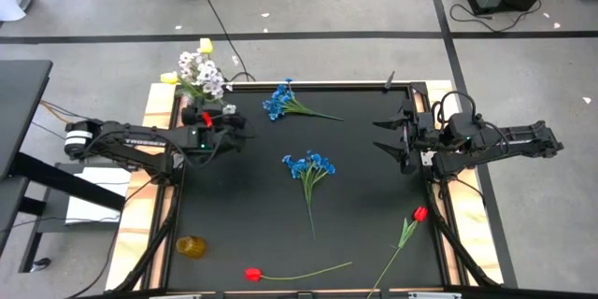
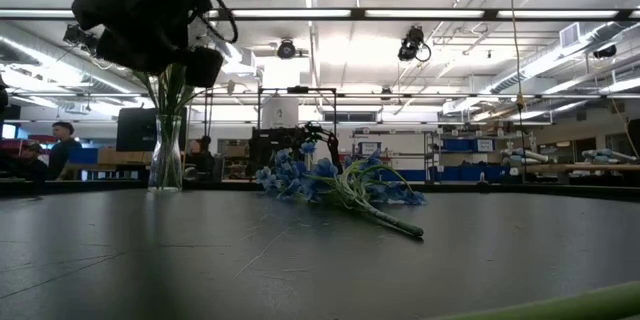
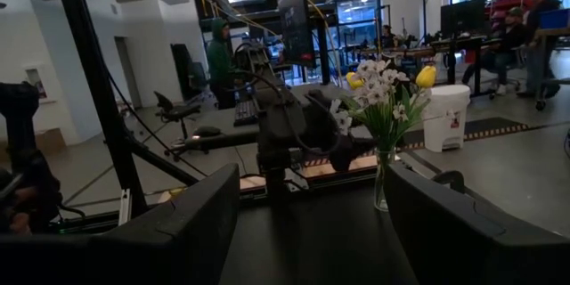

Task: Sort flowers into vase by color
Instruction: Put the right red flower into the yellow vase

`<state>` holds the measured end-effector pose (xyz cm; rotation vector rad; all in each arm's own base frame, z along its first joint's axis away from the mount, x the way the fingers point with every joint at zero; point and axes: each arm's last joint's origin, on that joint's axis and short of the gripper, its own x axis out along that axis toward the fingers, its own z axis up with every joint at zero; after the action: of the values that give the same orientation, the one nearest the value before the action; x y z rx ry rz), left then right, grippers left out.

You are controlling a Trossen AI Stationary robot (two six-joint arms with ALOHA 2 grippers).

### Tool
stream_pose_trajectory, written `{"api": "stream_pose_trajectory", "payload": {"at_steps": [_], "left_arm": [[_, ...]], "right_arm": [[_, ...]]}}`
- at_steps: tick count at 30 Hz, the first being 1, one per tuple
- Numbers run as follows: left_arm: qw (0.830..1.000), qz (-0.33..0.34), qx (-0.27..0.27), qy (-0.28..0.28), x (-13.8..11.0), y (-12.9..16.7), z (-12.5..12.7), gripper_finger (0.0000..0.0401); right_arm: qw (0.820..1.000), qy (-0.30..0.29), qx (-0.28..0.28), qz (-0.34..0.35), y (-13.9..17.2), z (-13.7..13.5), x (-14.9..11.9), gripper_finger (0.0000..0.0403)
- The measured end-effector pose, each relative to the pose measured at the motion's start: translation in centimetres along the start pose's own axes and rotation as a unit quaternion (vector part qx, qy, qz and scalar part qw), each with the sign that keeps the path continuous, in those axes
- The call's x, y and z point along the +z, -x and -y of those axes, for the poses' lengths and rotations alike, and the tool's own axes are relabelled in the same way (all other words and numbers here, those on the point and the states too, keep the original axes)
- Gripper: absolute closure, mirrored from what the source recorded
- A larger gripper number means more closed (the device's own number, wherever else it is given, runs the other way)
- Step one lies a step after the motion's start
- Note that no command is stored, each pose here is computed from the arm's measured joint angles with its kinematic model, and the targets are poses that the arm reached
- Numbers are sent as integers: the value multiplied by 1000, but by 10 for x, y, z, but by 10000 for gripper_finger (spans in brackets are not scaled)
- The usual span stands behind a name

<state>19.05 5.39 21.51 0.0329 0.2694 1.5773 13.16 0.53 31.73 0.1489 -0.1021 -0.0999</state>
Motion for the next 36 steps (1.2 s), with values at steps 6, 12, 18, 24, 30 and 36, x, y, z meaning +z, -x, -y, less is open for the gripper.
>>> {"api": "stream_pose_trajectory", "payload": {"at_steps": [6, 12, 18, 24, 30, 36], "left_arm": [[997, -62, -45, 25, -14, -3, 0, 1], [987, -122, -99, 36, -17, -2, 3, 1], [955, -209, -202, 64, -18, 2, 12, 1], [912, -241, -323, 76, -9, 7, 23, 1], [861, -240, -440, 86, 6, 14, 25, 1], [802, -224, -547, 88, 21, 23, 19, 1]], "right_arm": [[1000, 0, 0, 0, 0, 0, 0, 117], [1000, 0, 0, 0, 0, 0, 0, 117], [1000, 0, 0, 0, 0, 0, 0, 117], [1000, 0, 0, 0, 0, 0, 0, 117], [1000, 0, 0, 0, 0, 0, 0, 117], [1000, 0, 0, 0, 0, 0, 0, 117]]}}
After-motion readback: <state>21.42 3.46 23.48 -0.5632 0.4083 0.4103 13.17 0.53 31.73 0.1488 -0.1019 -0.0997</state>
